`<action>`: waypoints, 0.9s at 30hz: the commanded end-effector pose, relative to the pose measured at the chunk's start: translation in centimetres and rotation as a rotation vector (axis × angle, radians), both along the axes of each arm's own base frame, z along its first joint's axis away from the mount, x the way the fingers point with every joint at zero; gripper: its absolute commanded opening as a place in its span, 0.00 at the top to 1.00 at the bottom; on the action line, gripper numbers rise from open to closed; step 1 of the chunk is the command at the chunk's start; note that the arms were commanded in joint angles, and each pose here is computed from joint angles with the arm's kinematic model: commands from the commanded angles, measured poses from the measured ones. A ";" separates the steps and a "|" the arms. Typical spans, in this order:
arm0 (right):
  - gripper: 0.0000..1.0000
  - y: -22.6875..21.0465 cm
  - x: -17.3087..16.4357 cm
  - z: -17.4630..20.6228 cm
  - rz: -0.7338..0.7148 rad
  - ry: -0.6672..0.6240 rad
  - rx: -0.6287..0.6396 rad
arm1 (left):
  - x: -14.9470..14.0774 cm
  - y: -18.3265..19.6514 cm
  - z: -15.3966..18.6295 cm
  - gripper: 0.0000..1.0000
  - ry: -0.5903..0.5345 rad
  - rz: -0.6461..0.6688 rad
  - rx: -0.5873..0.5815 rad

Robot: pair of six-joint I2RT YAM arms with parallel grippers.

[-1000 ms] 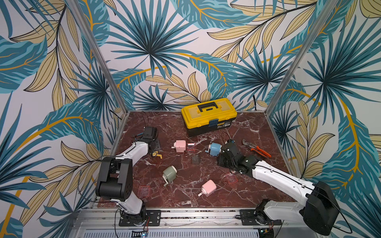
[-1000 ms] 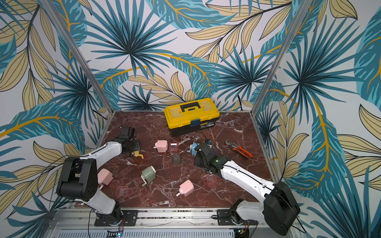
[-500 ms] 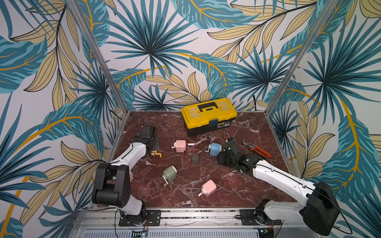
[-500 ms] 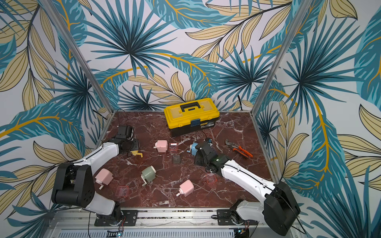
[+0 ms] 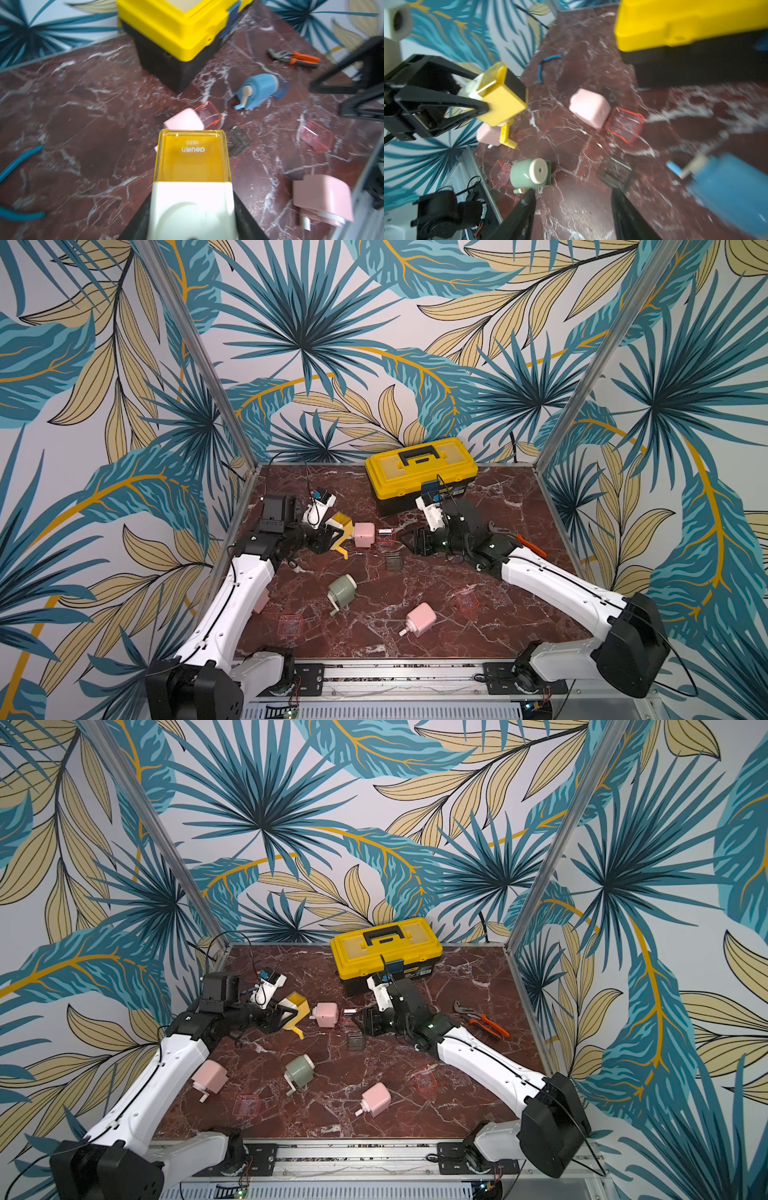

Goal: Put the tray back into the pencil sharpener
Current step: Pick up the pencil sharpener from the center of the board.

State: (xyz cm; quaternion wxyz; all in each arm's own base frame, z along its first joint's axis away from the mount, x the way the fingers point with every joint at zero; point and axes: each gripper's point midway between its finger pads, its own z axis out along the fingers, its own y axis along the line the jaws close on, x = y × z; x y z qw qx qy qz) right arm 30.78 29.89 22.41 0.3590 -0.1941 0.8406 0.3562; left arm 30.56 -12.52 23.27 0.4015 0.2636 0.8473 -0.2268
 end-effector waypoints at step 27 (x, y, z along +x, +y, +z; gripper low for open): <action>0.31 7.5 -7.1 5.2 0.949 -0.344 0.130 | -7.7 -6.4 6.6 0.92 -0.193 -0.561 -0.260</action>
